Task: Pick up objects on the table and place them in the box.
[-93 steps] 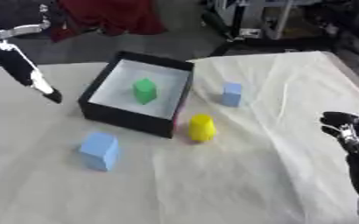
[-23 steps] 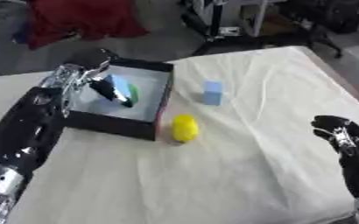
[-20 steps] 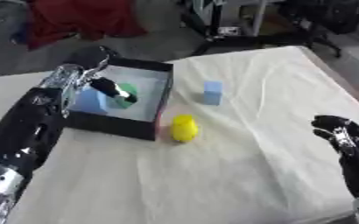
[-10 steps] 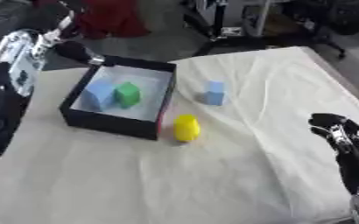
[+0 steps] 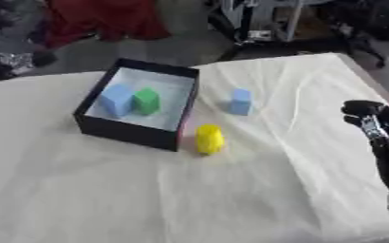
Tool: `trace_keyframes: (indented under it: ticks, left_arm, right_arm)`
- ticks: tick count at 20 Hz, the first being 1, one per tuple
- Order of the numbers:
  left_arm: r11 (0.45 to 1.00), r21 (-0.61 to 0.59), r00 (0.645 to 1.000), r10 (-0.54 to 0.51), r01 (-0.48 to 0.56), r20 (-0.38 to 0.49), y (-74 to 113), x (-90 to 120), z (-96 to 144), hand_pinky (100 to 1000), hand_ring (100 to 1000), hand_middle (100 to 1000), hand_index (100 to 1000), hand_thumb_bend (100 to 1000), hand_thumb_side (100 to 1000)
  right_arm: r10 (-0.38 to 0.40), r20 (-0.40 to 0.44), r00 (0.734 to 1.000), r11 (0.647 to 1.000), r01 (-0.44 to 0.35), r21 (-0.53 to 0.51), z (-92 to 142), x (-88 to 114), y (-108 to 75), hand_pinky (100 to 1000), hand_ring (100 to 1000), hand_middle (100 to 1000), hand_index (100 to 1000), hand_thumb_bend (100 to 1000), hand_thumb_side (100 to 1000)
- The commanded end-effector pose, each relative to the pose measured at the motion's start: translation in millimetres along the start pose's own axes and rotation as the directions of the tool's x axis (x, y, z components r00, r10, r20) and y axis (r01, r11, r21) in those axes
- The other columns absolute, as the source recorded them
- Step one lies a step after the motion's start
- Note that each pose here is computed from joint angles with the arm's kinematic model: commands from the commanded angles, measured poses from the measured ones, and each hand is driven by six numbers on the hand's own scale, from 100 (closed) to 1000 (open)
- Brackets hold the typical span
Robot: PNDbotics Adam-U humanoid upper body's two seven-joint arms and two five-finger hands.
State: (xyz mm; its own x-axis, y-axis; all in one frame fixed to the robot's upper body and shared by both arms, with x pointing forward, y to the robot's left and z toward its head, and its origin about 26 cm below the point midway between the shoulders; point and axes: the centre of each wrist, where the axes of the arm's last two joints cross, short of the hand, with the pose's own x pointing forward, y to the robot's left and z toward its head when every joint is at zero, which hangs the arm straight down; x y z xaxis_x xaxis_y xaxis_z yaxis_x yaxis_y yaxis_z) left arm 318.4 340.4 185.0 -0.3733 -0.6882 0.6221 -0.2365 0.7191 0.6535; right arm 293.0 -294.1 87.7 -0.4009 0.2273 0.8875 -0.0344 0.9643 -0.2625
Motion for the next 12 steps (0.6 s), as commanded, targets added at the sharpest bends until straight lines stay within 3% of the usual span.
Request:
trace_keyframes:
  ticks: [1,7,12]
  left_arm:
    - [0.989,0.074,0.992,0.127,-0.126,-0.01,-5.8,5,19,690,615,656,850,924,640]
    - [0.953,0.102,0.943,0.298,-0.285,-0.15,-49.6,-17,56,678,603,644,848,904,649]
    - [0.923,0.132,0.903,0.381,-0.361,-0.199,-73.0,-24,68,673,597,636,844,891,653]
  right_arm:
    - [0.103,0.06,0.993,0.99,-0.108,0.087,-19,18,-17.4,825,794,712,711,100,558]
    - [0.239,0.119,0.964,0.918,-0.264,0.295,-64,30,-23.9,824,799,720,746,100,500]
    - [0.289,0.125,0.949,0.839,-0.315,0.445,-94,22,-12.8,824,805,727,782,100,529]
